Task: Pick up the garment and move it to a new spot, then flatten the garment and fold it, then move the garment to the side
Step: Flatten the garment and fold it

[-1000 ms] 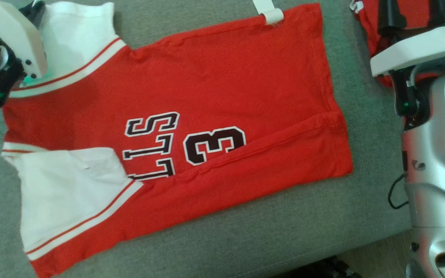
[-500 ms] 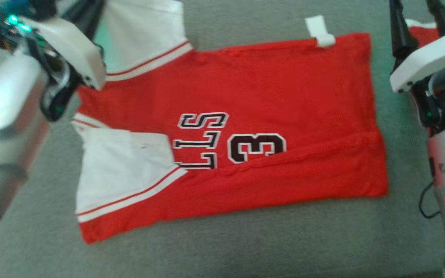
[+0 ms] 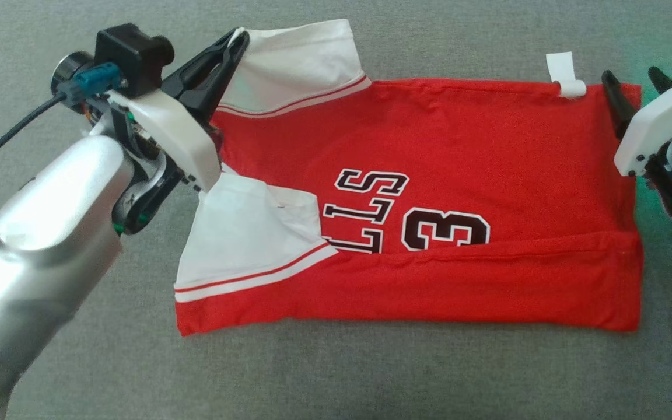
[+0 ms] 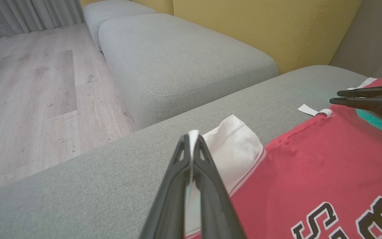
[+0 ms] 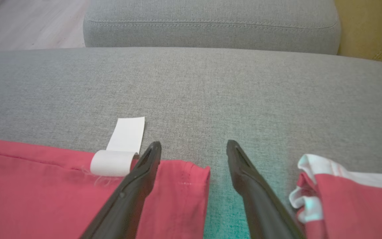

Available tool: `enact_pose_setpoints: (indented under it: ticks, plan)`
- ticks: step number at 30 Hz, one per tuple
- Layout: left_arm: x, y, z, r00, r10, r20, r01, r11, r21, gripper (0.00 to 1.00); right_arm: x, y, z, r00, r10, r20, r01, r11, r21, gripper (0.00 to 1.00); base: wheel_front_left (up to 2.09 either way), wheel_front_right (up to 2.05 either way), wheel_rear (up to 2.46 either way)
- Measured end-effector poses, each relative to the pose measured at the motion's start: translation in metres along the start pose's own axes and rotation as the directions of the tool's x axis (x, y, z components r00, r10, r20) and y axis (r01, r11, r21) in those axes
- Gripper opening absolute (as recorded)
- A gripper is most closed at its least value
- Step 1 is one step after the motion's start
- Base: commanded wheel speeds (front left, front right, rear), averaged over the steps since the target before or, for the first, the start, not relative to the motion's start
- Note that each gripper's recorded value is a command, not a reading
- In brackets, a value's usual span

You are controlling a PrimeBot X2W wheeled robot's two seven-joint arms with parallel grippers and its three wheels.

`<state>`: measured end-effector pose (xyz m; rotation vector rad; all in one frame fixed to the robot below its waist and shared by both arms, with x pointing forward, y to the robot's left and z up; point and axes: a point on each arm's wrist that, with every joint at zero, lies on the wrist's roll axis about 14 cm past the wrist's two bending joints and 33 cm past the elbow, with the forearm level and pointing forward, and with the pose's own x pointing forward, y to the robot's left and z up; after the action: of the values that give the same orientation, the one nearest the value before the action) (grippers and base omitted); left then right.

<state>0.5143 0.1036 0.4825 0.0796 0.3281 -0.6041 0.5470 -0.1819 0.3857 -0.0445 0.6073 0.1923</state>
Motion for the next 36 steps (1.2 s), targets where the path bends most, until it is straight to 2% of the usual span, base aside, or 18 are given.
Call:
enact_pose_setpoints:
  ticks: [7,13,14,15,16,19,25,28,33,36]
  plan:
    - [-0.007,-0.006,-0.004,1.000,-0.004,-0.014,0.004,1.000,0.003,0.00,0.002,0.002,-0.022,0.994,0.001,-0.105,-0.004,1.000,-0.025,1.00,0.00,0.00,0.00]
    - [-0.007,-0.006,-0.010,0.999,-0.002,-0.041,0.002,1.000,0.008,0.00,0.001,0.004,-0.025,0.992,0.008,-0.126,-0.012,0.999,-0.034,1.00,0.00,0.00,0.00]
    - [-0.007,-0.005,-0.011,0.999,-0.001,-0.044,0.002,1.000,0.008,0.00,0.002,0.004,-0.024,0.992,0.009,-0.125,-0.014,0.999,-0.033,0.89,0.00,0.00,0.00]
    - [-0.006,-0.005,-0.013,0.999,-0.001,-0.048,0.001,1.000,0.007,0.00,0.003,0.004,-0.023,0.992,0.012,-0.124,-0.016,0.999,-0.032,0.35,0.00,0.00,0.00]
    - [-0.005,-0.004,-0.014,0.999,-0.002,-0.052,0.002,1.000,0.006,0.00,0.004,0.005,-0.021,0.993,0.015,-0.114,-0.019,0.999,-0.034,0.00,0.00,0.00,0.00]
    - [-0.001,-0.002,-0.020,0.998,0.001,-0.066,-0.001,1.000,0.001,0.00,0.007,0.004,-0.012,0.998,0.017,-0.064,-0.019,0.999,-0.039,0.00,0.00,0.00,0.00]
    - [0.006,0.017,-0.022,0.996,0.065,-0.055,-0.065,0.998,-0.006,0.00,0.005,-0.004,0.027,0.996,0.007,0.093,-0.009,1.000,0.021,0.00,0.00,0.00,0.00]
    - [0.014,0.038,-0.008,0.993,0.120,-0.008,-0.120,0.993,0.002,0.00,-0.001,-0.009,0.055,0.980,0.001,0.197,-0.015,0.998,0.067,0.00,0.00,0.00,0.00]
    - [0.027,0.066,0.017,0.979,0.188,0.072,-0.191,0.981,0.025,0.00,-0.002,-0.010,0.083,0.956,0.001,0.294,-0.035,0.993,0.111,0.00,0.00,0.00,0.00]
    - [0.037,0.072,0.031,0.973,0.202,0.116,-0.207,0.978,0.029,0.00,-0.002,-0.009,0.098,0.941,-0.002,0.339,-0.042,0.991,0.124,0.00,0.00,0.00,0.00]
